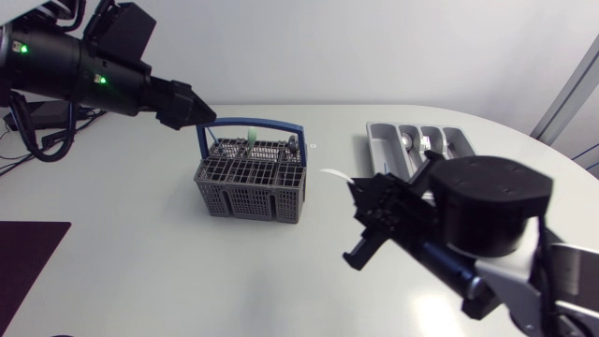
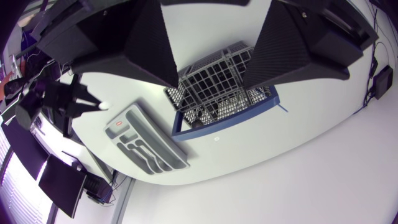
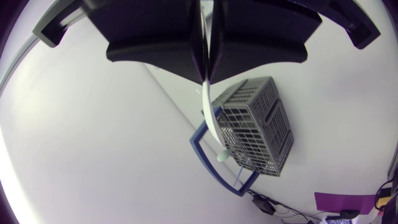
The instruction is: Unload the cutlery basket into the drawer organizer.
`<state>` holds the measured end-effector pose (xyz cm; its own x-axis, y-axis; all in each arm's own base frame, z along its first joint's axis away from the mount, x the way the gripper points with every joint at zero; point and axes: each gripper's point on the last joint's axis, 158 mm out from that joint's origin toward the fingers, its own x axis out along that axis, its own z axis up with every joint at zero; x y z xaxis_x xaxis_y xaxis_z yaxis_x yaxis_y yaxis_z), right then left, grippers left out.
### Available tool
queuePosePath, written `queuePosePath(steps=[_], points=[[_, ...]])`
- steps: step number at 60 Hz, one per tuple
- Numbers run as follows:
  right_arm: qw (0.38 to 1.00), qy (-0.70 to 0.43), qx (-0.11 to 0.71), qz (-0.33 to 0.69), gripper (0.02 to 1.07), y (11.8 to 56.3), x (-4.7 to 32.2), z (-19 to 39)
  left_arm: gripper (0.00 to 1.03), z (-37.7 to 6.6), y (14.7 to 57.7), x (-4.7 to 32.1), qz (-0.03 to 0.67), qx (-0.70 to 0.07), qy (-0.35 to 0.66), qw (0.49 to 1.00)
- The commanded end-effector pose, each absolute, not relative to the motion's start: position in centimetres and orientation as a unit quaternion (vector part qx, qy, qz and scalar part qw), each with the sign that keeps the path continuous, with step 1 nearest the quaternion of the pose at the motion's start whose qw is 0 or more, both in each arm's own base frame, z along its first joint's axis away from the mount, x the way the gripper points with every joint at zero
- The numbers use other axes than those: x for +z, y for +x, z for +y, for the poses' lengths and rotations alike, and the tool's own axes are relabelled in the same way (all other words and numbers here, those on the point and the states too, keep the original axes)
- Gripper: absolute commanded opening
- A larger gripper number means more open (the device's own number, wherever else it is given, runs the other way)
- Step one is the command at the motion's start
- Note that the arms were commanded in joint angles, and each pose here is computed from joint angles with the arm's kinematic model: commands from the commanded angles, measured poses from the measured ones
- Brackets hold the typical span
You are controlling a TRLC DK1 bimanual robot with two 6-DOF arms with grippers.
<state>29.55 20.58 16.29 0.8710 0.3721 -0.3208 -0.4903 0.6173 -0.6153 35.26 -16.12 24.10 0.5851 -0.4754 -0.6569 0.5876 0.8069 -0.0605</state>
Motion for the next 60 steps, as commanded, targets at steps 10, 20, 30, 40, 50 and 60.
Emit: queuePosePath(steps=[10,20,30,40,50,60], points=[[0.913,-0.286,0.245,0.158,0.1,32.0,16.6,10.7,0.89,-14.4,35.5,20.7,0.352,-0.304,0.125,0.876],[0.896,-0.272,0.285,0.206,0.1,32.8,15.8,7.9,0.9,-14.4,35.2,20.1,0.343,-0.313,0.145,0.874],[0.864,-0.287,0.325,0.257,0.09,32.9,12.6,6.5,0.9,-14.4,34.7,20.2,0.333,-0.318,0.157,0.874],[0.83,-0.279,0.367,0.313,0.08,32.9,9.2,4.0,0.9,-14.4,34.1,19.9,0.328,-0.322,0.167,0.872],[0.813,-0.268,0.381,0.349,0.08,33.6,7.3,0.5,0.9,-14.3,34.0,19.9,0.321,-0.324,0.174,0.873],[0.791,-0.262,0.396,0.386,0.08,34.6,4.9,-3.3,0.9,-14.5,34.0,19.8,0.317,-0.327,0.179,0.872]])
